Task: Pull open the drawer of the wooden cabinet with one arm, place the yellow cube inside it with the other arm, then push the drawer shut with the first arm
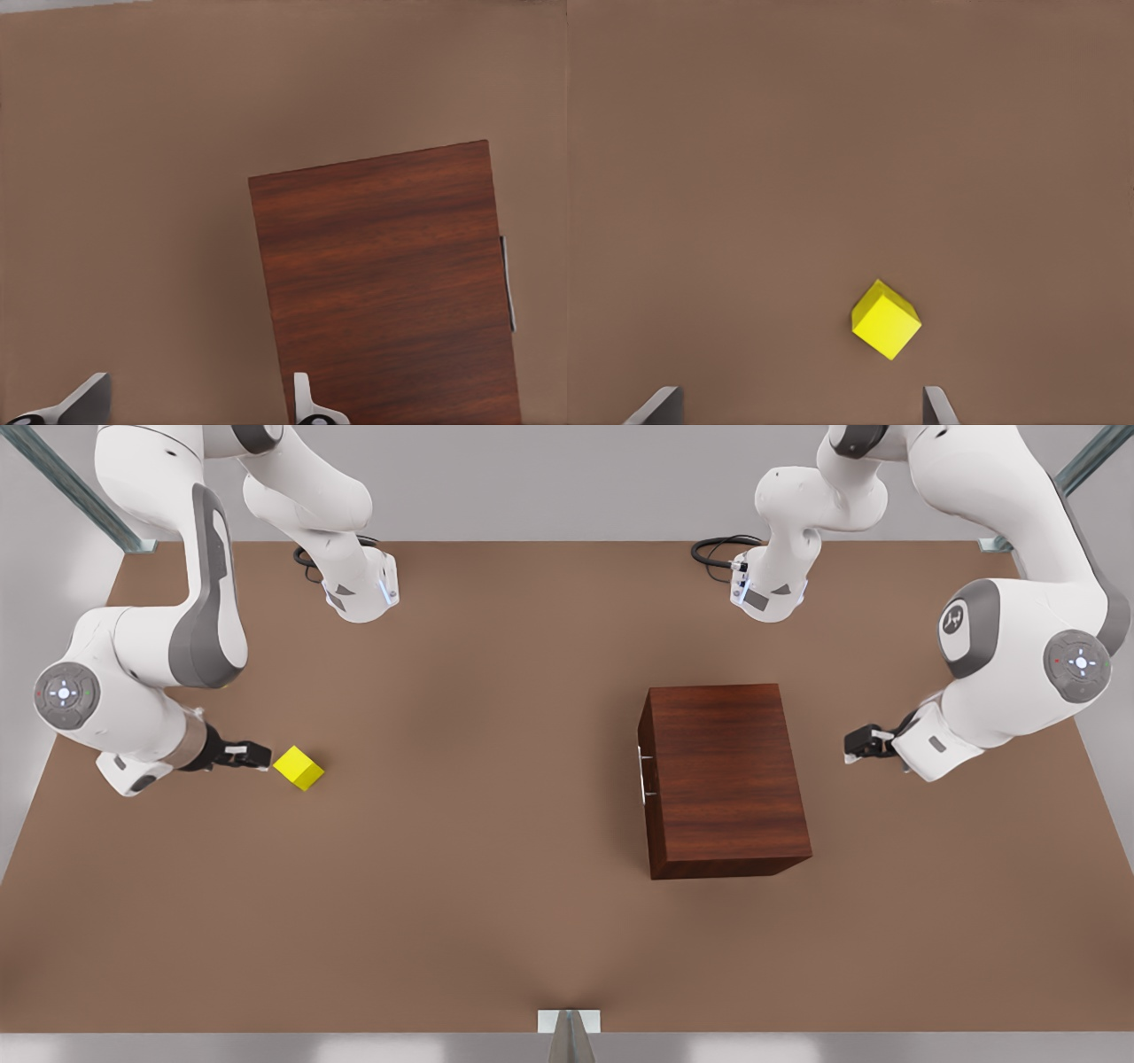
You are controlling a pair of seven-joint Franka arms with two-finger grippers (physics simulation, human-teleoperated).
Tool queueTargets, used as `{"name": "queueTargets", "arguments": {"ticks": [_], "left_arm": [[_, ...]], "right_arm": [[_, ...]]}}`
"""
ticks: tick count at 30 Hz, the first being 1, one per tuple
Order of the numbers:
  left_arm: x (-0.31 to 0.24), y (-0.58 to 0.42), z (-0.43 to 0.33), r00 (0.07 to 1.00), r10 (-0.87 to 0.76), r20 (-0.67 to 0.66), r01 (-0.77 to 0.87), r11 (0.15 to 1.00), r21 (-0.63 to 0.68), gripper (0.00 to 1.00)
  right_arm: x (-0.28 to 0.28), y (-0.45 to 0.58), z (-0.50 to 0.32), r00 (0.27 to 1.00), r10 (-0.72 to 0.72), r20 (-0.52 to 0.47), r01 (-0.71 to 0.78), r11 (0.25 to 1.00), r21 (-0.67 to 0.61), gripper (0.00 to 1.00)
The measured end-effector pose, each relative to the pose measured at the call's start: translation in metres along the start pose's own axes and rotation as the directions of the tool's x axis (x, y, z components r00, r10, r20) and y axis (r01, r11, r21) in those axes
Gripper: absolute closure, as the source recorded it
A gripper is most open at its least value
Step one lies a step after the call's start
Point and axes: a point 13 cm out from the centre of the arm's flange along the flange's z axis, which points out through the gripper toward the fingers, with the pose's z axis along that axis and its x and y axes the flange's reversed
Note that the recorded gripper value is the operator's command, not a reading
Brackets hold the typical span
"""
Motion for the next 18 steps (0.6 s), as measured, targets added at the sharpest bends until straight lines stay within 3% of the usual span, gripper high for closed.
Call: {"name": "queueTargets", "arguments": {"ticks": [4, 8, 12, 18], "left_arm": [[-0.014, -0.028, -0.007, 0.997, 0.063, 0.036, -0.062, 0.998, -0.014, 0.00], [0.002, -0.182, 0.025, 0.957, 0.288, -0.032, -0.290, 0.953, -0.091, 0.00], [0.000, -0.296, 0.067, 0.927, 0.371, -0.055, -0.374, 0.913, -0.161, 0.00], [0.005, -0.379, 0.149, 0.952, 0.295, -0.076, -0.305, 0.912, -0.273, 0.00]], "right_arm": [[-0.009, -0.001, -0.003, 0.999, 0.008, 0.035, -0.008, 1.000, -0.001, 0.00], [-0.013, -0.002, -0.005, 0.998, 0.013, 0.055, -0.013, 1.000, -0.004, 0.00], [-0.017, -0.001, -0.002, 0.998, 0.016, 0.060, -0.016, 1.000, -0.005, 0.00], [-0.019, -0.002, -0.001, 0.998, 0.020, 0.064, -0.020, 1.000, -0.006, 0.00]]}}
